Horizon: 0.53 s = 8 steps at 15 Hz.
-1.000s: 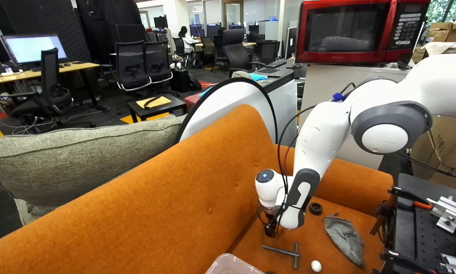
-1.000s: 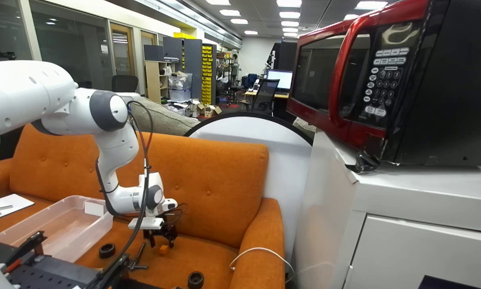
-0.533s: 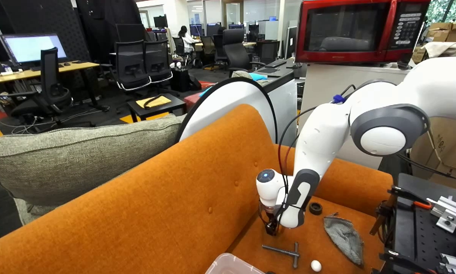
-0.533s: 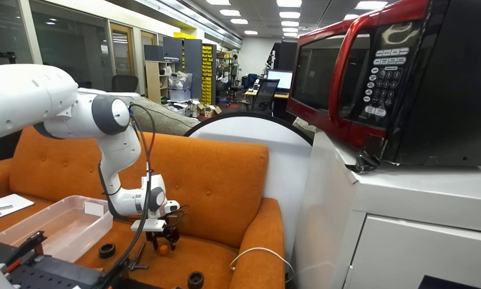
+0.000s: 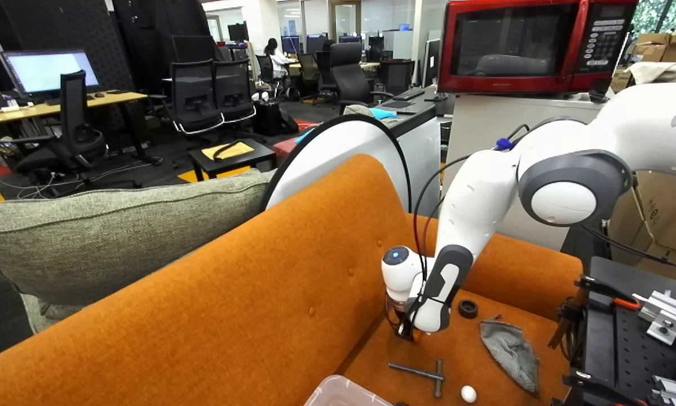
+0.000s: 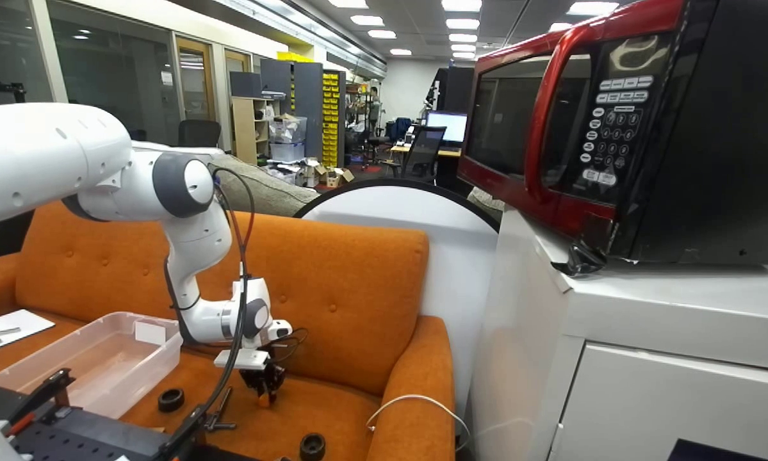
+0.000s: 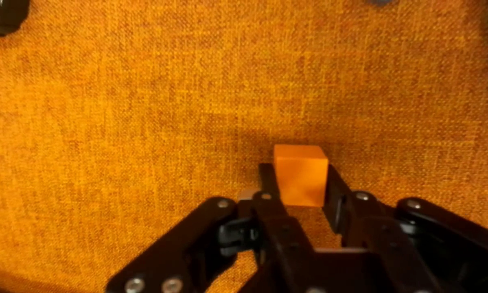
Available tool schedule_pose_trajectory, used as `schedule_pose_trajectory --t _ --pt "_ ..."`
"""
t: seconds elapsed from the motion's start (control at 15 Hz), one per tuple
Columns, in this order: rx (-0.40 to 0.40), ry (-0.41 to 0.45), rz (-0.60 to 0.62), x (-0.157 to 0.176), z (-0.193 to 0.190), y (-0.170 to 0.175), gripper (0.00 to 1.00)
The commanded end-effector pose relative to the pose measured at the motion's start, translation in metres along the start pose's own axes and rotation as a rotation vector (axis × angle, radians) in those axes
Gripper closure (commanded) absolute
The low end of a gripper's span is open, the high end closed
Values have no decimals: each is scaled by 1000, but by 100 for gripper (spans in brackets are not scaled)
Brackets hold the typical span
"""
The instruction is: Move the orange block to the left
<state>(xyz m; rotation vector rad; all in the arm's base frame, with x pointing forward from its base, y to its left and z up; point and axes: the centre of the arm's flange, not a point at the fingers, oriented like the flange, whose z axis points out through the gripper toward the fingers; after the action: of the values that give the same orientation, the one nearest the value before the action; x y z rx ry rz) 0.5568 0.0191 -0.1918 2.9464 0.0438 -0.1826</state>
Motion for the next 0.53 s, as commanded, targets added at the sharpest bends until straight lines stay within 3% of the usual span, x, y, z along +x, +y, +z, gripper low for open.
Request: schedule_pose_trajectory --t 0.0,0.27,0.47 --pt "32 -19 -2 4 5 5 96" --pt "62 -27 40 -5 -7 10 93" --pt "128 -22 133 -8 -17 15 93"
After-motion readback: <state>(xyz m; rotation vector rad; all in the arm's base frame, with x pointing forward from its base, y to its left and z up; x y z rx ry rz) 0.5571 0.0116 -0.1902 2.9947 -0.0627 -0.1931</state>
